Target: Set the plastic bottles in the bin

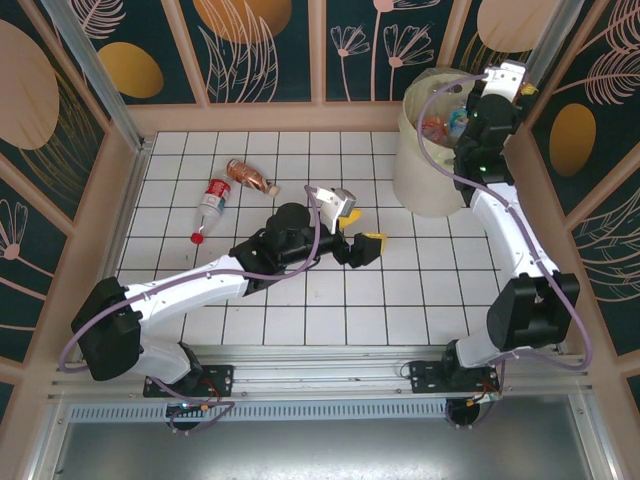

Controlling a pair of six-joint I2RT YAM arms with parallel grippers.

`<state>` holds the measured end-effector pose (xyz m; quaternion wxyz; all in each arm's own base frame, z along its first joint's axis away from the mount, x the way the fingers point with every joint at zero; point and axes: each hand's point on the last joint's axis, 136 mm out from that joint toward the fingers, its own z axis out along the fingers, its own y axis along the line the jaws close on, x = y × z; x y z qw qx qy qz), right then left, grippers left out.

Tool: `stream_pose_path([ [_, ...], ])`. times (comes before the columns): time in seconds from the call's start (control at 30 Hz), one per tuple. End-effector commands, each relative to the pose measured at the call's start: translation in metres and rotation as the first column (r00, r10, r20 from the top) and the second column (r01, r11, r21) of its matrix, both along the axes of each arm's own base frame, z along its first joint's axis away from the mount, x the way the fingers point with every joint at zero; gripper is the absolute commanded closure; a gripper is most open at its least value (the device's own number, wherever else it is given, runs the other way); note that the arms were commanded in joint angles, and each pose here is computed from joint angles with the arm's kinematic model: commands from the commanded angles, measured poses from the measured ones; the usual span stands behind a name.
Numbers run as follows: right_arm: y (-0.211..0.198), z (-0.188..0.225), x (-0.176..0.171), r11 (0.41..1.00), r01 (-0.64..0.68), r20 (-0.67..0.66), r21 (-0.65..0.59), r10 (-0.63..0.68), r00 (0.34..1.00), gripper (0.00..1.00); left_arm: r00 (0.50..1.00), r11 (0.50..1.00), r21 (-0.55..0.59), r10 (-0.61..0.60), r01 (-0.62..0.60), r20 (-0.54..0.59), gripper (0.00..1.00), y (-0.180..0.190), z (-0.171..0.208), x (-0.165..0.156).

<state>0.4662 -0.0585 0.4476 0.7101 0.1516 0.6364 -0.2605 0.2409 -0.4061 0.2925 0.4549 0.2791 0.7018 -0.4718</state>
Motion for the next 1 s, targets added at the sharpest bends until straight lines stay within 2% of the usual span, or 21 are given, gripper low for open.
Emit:
stream_pose_path([
  [0.0, -0.014, 0.002, 0.006, 0.996, 0.081, 0.021, -0.029, -0.081, 0.997, 0.36, 0.999, 1.0, -0.007, 0.011, -0.011, 0.033, 0.01, 0.007, 0.007, 0.001],
  [0.23, -0.028, -0.033, 0.042, 0.995, 0.104, -0.077, -0.001, -0.104, 0.992, 0.34, 0.999, 1.0, 0.007, 0.019, -0.019, 0.031, 0.01, 0.006, 0.002, 0.003],
  [0.47, -0.037, -0.047, 0.075, 0.996, 0.084, -0.144, 0.022, -0.08, 0.986, 0.32, 0.999, 0.999, 0.033, 0.027, -0.028, 0.033, 0.01, 0.005, -0.003, 0.007],
  [0.57, -0.03, -0.048, 0.085, 0.999, 0.037, -0.164, 0.031, -0.032, 0.986, 0.26, 0.999, 0.999, 0.034, 0.024, -0.025, 0.03, 0.01, 0.003, -0.004, 0.007],
  [0.77, -0.01, -0.038, 0.088, 0.981, -0.128, -0.164, 0.147, 0.151, 0.975, 0.13, 0.999, 0.999, 0.03, 0.019, -0.02, 0.026, 0.01, 0.0, -0.004, 0.009],
  [0.83, -0.005, -0.034, 0.086, 0.961, -0.188, -0.146, 0.202, 0.219, 0.965, 0.09, 1.0, 0.999, 0.029, 0.017, -0.018, 0.026, 0.01, 0.001, -0.004, 0.008],
  [0.97, -0.004, -0.014, 0.075, 0.892, -0.324, -0.069, 0.316, 0.362, 0.93, 0.09, 0.999, 0.999, 0.031, 0.016, -0.017, 0.027, 0.01, 0.002, -0.006, 0.007],
])
